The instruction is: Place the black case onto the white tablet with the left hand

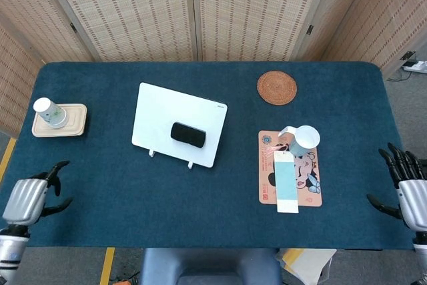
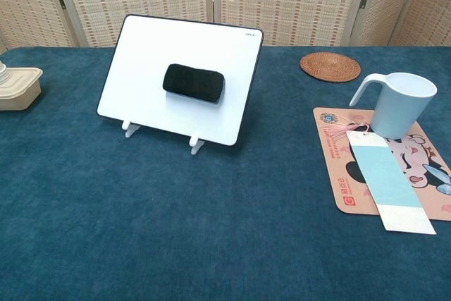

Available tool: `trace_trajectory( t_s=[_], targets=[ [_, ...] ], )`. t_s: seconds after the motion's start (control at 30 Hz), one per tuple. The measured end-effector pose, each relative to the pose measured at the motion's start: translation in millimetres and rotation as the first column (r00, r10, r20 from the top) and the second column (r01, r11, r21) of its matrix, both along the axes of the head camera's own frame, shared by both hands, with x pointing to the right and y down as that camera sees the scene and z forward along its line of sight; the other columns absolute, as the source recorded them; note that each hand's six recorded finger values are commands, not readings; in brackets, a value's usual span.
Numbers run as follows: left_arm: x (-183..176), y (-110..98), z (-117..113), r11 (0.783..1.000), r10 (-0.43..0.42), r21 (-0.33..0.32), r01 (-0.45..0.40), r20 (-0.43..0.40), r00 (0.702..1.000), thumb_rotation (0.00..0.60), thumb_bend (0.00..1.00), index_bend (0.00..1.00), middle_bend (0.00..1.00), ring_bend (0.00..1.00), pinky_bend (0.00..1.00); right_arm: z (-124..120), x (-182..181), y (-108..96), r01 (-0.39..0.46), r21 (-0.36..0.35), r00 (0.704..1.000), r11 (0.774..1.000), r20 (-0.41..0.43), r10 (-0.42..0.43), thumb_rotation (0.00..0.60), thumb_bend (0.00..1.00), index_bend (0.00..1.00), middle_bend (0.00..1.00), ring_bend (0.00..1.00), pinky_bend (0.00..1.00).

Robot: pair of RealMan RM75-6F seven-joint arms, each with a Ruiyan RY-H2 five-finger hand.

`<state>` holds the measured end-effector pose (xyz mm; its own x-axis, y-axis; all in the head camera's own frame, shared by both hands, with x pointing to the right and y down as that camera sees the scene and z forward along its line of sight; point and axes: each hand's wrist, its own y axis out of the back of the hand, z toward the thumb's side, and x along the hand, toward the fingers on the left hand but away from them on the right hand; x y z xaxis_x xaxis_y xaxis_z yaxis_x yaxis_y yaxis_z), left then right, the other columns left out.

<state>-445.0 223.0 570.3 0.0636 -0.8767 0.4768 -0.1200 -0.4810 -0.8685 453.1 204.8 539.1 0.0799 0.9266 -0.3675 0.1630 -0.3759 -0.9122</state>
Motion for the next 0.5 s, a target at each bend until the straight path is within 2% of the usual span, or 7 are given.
trace_trajectory(
  t_s=[0.1,0.2,0.27,0.5],
  targets=[
    [-19.8,24.7,-19.0,0.997,-0.077,0.029,0.076,0.062,0.995,0.600,0.23,0.13,0.37,0.20,0.36,6.1,-5.4,-0.8,0.015,-0.018,1.000,1.000,-0.013,-0.015,0.600,0.23,0.00,0.00,0.00,0.00],
    [-29.4,36.0,-35.5,0.990,-0.107,0.105,0.094,0.122,0.987,0.600,0.22,0.13,0.22,0.08,0.20,11.3,-10.5,-1.3,0.028,-0.032,0.999,0.999,-0.023,-0.028,0.600,0.23,0.00,0.00,0.00,0.00],
    [-32.8,44.9,-42.6,0.986,-0.122,0.131,0.104,0.139,0.983,0.600,0.20,0.12,0.17,0.05,0.13,14.0,-12.1,-1.7,0.030,-0.040,0.999,0.999,-0.027,-0.031,0.600,0.23,0.00,0.00,0.00,0.00],
    [-32.1,54.4,-44.4,0.987,-0.112,0.130,0.094,0.142,0.984,0.600,0.19,0.08,0.09,0.00,0.09,21.6,-18.2,-2.9,0.051,-0.067,0.998,0.996,-0.034,-0.053,0.600,0.23,0.00,0.00,0.00,0.00]
  ],
)
